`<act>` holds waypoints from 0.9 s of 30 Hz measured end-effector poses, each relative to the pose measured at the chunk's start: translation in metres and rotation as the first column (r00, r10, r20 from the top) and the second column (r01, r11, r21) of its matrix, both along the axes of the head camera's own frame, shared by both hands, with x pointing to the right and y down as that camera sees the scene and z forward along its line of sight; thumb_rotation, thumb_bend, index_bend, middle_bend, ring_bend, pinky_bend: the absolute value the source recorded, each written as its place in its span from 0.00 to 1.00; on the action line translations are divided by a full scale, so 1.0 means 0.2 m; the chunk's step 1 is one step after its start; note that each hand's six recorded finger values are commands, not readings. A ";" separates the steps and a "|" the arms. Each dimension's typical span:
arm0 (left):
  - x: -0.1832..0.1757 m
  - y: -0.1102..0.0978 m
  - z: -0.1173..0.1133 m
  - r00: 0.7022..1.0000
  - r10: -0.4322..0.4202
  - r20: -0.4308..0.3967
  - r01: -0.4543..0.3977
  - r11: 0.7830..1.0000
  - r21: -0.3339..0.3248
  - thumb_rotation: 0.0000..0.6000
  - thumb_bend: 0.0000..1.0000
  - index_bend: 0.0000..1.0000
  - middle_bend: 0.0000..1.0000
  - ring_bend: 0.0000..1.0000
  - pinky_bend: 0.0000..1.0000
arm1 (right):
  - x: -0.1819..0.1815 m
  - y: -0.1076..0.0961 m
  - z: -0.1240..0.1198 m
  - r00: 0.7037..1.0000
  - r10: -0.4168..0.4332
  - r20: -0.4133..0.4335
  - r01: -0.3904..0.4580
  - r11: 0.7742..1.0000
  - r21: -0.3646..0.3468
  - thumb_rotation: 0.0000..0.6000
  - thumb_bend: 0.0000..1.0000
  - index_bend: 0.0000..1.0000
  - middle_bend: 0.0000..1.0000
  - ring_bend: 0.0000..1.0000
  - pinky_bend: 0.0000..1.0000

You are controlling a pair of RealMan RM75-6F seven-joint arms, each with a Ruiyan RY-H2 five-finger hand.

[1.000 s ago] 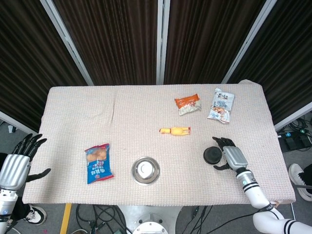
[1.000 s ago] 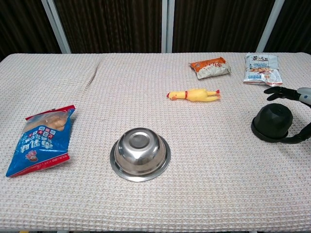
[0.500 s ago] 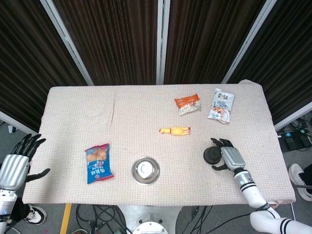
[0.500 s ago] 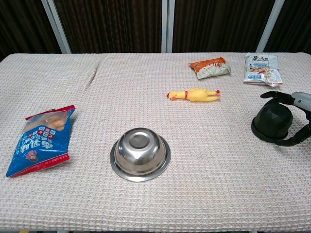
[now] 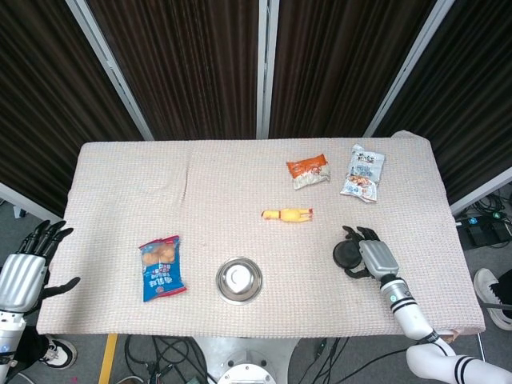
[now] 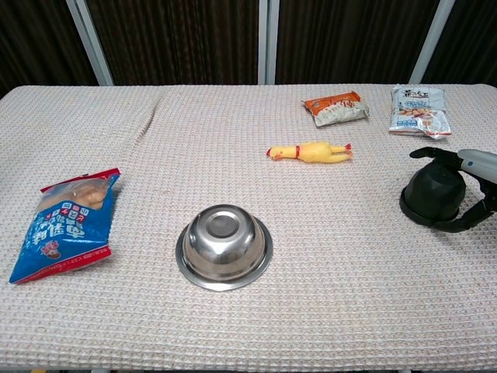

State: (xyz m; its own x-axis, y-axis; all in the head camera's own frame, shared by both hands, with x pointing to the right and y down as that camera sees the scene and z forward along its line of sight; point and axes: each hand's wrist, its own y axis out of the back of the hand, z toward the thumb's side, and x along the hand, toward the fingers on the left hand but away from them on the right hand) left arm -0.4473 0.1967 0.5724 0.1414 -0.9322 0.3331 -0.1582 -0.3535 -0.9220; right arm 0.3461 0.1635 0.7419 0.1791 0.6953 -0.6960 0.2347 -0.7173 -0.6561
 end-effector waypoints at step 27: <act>0.01 -0.01 -0.01 1.000 0.003 0.001 -0.003 1.000 0.003 1.00 0.09 0.16 0.08 0.00 0.16 | 0.00 -0.20 -0.35 0.998 0.006 0.062 -0.025 0.951 0.307 1.00 0.20 0.37 0.45 0.08 0.00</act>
